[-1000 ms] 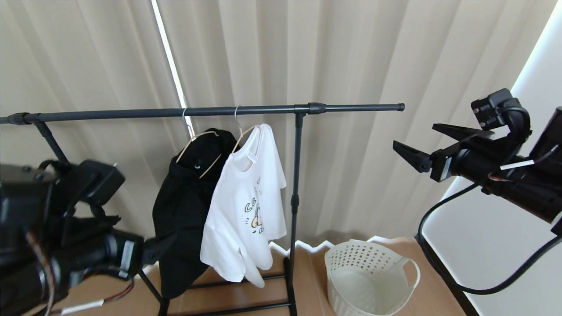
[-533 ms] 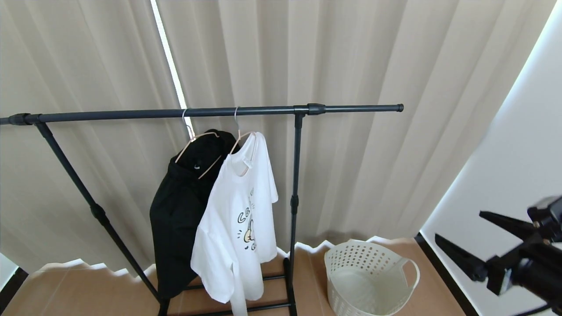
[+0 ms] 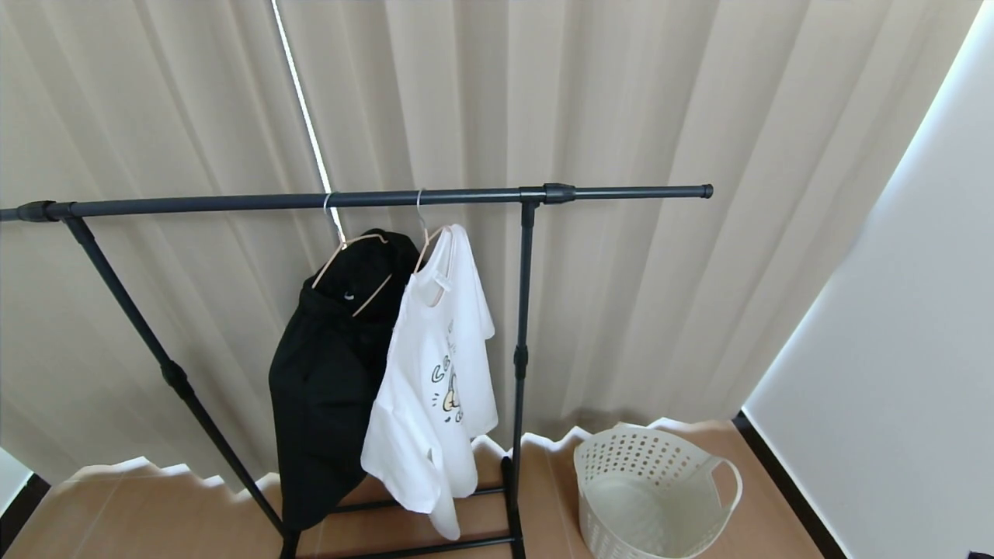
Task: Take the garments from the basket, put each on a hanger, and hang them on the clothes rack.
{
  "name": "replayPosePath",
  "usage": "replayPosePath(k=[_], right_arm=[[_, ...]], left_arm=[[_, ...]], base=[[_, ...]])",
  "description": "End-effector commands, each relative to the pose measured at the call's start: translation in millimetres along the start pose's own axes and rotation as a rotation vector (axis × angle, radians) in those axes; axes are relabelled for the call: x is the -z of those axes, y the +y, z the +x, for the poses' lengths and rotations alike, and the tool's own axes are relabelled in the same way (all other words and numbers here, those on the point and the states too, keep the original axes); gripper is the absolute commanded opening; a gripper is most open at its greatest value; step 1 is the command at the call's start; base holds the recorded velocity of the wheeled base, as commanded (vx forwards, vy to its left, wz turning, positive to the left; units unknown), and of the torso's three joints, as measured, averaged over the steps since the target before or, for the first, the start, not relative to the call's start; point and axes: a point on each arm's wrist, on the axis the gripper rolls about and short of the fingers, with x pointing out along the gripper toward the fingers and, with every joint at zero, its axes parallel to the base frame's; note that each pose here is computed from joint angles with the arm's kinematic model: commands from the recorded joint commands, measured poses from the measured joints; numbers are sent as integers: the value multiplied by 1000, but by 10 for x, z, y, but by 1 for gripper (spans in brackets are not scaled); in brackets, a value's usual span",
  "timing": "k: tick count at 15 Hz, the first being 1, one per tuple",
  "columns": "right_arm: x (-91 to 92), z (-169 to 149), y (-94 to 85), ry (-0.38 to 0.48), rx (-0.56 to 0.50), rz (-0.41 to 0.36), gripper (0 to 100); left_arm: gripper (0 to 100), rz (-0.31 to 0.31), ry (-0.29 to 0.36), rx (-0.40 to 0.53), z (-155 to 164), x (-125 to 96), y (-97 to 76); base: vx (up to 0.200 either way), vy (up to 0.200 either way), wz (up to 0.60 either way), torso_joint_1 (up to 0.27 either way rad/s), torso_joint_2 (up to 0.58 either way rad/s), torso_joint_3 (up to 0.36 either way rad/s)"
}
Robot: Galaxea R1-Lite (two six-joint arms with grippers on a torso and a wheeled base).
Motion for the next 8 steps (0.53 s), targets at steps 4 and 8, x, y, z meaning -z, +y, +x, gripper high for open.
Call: replayPosePath(k=[4,8], right_arm=[[247,-341,40,-310,285,138,100],[267,-366,36,-364,328,215,100]], left_arm=[[100,-182,-393,43,-297,192,-84],[100,-204,-389,99,-305,196,-96]], base=[[0,0,0,0,0,0],[0,0,0,0,0,0]])
